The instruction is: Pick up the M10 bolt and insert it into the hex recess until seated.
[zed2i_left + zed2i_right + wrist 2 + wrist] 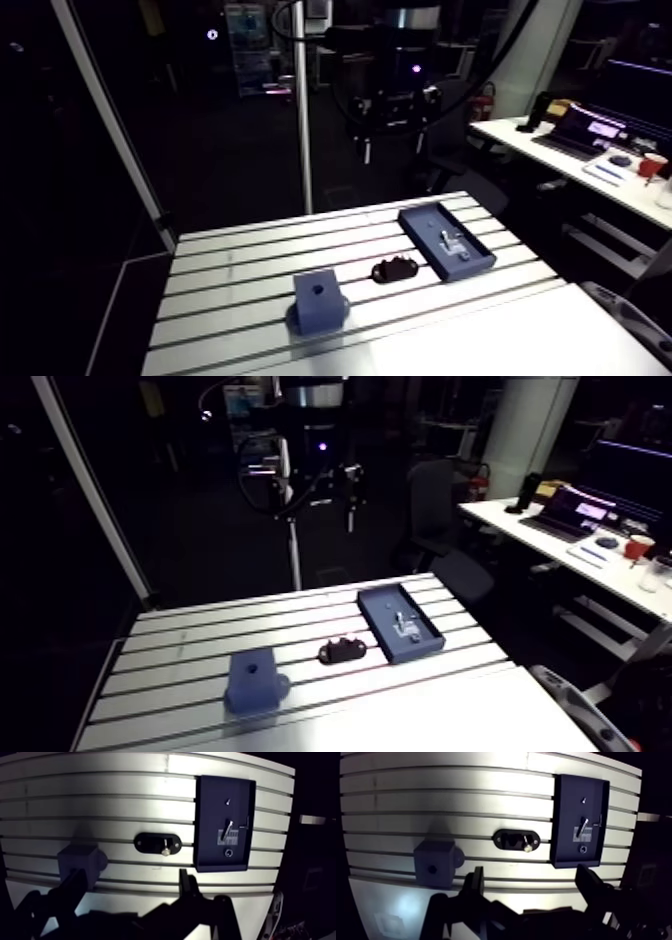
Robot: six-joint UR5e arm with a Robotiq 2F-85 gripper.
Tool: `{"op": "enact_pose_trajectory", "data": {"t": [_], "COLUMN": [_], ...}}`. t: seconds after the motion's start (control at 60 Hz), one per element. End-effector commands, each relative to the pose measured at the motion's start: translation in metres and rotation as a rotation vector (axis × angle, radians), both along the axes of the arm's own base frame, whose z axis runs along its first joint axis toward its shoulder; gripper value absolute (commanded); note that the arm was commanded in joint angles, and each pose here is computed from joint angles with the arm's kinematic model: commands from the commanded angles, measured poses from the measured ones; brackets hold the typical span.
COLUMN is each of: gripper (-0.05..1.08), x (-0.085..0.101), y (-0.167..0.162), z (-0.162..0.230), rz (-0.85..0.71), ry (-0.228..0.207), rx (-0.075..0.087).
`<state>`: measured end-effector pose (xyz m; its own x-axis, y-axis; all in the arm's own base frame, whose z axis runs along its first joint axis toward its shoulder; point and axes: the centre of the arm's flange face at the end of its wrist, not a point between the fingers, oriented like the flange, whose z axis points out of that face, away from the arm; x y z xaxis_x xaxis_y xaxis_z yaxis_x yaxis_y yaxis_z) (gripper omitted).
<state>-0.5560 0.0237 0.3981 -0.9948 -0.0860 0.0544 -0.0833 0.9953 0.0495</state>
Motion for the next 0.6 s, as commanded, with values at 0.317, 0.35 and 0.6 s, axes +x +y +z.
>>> {"op": "enact_pose_trajectory", "data": {"t": [0.317,0.35,0.6], "gripper": [0.01,0.01,0.01], "x": [0.007,0.007,0.011], "y": [0.034,0.034,0.035], "z": [-0.063,-0.068,-0.099], "rz": [-0.045,-0.044,-0.052], "ry": [0.034,0.035,0.019], "rx": [-0.040,-0.038,-0.039]}}
